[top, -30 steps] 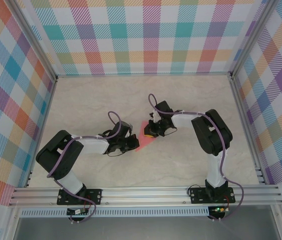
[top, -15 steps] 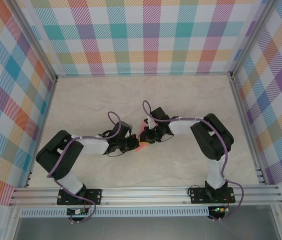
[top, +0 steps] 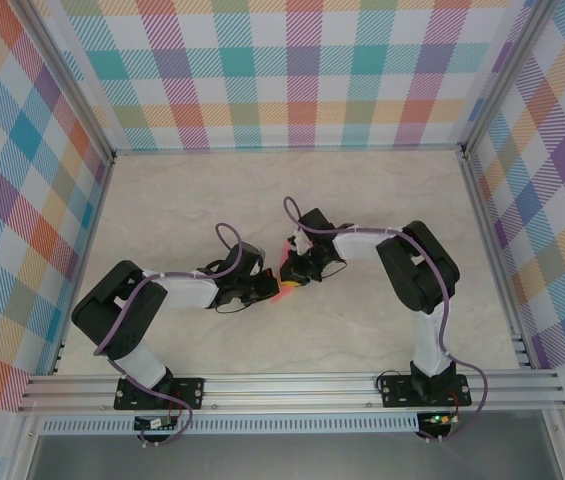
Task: Fold a paper plane with a square sheet of paper (pick it up from the middle)
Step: Fourth fold the wing at the center of the table.
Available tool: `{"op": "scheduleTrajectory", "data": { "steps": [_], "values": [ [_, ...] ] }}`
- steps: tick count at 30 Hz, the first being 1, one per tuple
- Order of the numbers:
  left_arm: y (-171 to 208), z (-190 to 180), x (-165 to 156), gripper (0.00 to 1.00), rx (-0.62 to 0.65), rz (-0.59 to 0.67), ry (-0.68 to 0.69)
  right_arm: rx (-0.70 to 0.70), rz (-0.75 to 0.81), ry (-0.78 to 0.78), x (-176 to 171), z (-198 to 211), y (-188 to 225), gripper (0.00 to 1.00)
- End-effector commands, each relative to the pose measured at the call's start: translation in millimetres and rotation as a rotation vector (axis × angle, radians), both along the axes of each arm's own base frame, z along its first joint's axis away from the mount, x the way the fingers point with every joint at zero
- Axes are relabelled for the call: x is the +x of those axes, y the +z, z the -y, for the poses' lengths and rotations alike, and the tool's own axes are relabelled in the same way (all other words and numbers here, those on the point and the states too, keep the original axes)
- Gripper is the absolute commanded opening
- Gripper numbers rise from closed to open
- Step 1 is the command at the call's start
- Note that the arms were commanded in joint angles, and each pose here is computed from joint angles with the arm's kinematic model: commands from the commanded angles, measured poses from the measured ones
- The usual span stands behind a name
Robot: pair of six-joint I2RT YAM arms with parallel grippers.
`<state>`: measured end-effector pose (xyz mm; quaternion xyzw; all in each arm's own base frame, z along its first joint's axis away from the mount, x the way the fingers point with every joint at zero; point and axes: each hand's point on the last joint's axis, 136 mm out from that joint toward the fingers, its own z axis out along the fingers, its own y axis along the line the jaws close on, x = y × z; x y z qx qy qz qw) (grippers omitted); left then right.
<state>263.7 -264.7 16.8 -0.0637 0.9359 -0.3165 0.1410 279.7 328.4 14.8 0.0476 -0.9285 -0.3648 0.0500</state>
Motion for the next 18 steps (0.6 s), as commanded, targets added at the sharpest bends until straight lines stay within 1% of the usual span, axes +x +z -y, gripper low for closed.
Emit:
{"op": "scheduleTrajectory", "data": {
  "steps": [1,11,18],
  "values": [
    [-55,-50,-54,0.0,0.233,-0.223,0.011,-0.16,0.114,-0.126,52,45,-36,0.09],
    [-57,-50,-58,0.0,0.232,-0.238,-0.008,-0.128,0.183,-0.206,97,69,-28,0.09],
    [-54,-47,-56,0.0,0.226,-0.234,-0.019,-0.127,0.191,-0.274,128,88,-27,0.1]
  ]
}}
